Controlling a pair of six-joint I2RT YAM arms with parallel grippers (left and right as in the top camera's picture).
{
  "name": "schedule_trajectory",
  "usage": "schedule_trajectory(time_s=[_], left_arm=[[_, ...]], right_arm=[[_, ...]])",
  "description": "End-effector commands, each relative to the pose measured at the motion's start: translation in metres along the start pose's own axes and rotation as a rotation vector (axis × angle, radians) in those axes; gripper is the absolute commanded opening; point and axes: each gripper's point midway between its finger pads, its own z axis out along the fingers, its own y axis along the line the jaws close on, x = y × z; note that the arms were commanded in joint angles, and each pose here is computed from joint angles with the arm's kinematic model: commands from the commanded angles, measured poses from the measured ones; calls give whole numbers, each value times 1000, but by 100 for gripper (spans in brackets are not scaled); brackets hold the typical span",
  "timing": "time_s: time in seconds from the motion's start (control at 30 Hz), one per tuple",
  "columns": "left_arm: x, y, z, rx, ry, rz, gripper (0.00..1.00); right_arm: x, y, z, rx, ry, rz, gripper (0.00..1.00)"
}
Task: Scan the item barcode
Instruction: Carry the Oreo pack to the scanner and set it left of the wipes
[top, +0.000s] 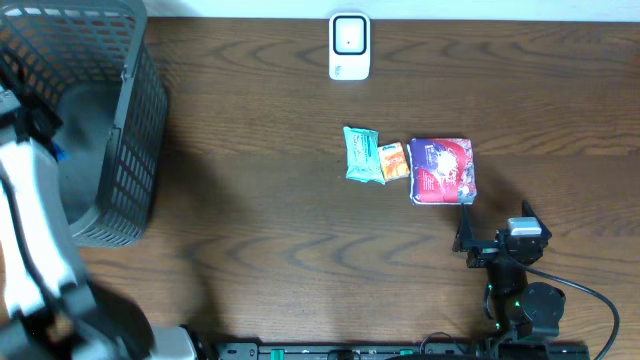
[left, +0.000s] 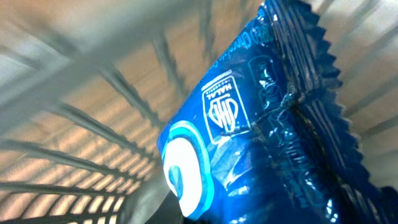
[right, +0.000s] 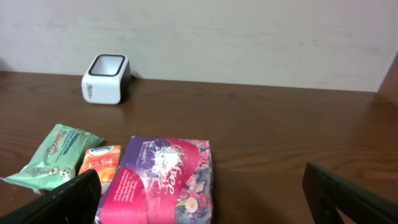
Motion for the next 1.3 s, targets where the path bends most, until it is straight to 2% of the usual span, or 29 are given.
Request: schedule_trajectory(time_s=[0.0, 0.2, 0.37, 0.57, 0.73, 0.87, 1.0, 1.1, 1.27], left_arm=[[-46, -8, -77, 92, -200, -115, 7], [-69, -40, -193, 317, -418, -117, 7], [-51, -88, -287, 665, -487, -42, 7], [-8, -136, -372, 1050, -462, 89, 7], [30, -168, -401, 1209, -306, 80, 7], [67, -206, -402, 1250, -142, 99, 7], [112, -253, -383, 1212, -9, 196, 7], [142, -284, -352, 1102, 45, 250, 7], [197, -318, -288, 860, 162, 251, 7]], right_arm=[[1, 2, 0, -10, -1, -12, 99], [1, 2, 0, -10, -1, -12, 99], [1, 2, 0, -10, -1, -12, 99], [1, 2, 0, -10, -1, -12, 99], [1, 2, 0, -10, -1, -12, 99], [1, 2, 0, -10, -1, -12, 99], [1, 2, 0, -10, -1, -12, 99], [0, 2, 0, -10, -1, -12, 99], [1, 2, 0, -10, -1, -12, 99]])
